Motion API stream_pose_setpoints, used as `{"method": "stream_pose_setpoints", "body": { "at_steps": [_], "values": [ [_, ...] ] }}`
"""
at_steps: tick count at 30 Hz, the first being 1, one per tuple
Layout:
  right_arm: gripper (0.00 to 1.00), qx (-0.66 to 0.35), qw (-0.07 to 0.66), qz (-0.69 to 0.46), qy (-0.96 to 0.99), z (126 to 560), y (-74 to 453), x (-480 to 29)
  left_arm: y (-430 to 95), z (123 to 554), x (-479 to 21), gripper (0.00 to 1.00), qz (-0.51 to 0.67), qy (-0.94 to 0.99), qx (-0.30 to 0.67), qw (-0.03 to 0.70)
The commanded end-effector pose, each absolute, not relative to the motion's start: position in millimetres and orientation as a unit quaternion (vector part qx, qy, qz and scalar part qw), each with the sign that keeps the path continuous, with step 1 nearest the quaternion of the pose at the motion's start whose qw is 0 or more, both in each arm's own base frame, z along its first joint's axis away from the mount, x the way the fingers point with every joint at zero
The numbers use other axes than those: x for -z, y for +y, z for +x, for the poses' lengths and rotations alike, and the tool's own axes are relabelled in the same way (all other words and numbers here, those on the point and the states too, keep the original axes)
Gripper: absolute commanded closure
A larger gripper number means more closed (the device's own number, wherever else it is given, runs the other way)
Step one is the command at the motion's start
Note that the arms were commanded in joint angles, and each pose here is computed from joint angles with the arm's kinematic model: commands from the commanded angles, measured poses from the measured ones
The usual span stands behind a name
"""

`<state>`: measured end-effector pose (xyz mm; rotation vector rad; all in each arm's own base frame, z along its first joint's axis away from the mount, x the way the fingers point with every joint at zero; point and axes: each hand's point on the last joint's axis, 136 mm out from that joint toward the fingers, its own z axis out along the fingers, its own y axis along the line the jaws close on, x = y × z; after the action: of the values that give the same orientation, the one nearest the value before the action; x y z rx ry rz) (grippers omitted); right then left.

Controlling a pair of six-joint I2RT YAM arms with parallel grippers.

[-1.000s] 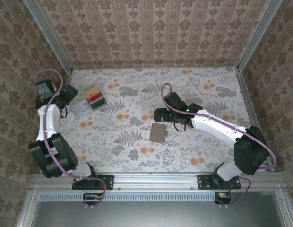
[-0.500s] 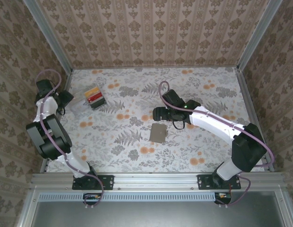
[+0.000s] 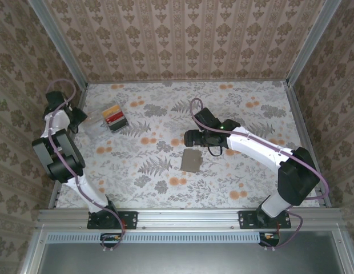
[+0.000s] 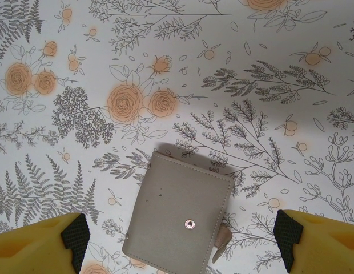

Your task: Put the credit cards into the card holder

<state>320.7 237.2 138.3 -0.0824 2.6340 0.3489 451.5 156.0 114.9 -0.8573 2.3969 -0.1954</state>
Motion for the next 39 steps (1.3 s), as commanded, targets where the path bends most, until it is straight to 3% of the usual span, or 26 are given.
{"method": "stream_pose_setpoints", "body": {
  "at_steps": [1,10,29,39],
  "values": [
    [0.13,-0.110,0.238,-0.028,0.965,323,235,-140,151,447,-111,0.68,-0.303,0.911,0.060,0.275],
    [0.13,-0.105,0.234,-0.033,0.966,326,237,-138,155,448,-100,0.73,-0.292,0.920,0.037,0.259],
    [0.13,-0.100,0.231,-0.034,0.967,326,236,-136,154,434,-108,0.66,-0.280,0.920,0.024,0.273],
    [0.13,-0.094,0.230,-0.034,0.968,324,233,-134,157,442,-108,0.69,-0.267,0.919,0.026,0.288]
  ]
}}
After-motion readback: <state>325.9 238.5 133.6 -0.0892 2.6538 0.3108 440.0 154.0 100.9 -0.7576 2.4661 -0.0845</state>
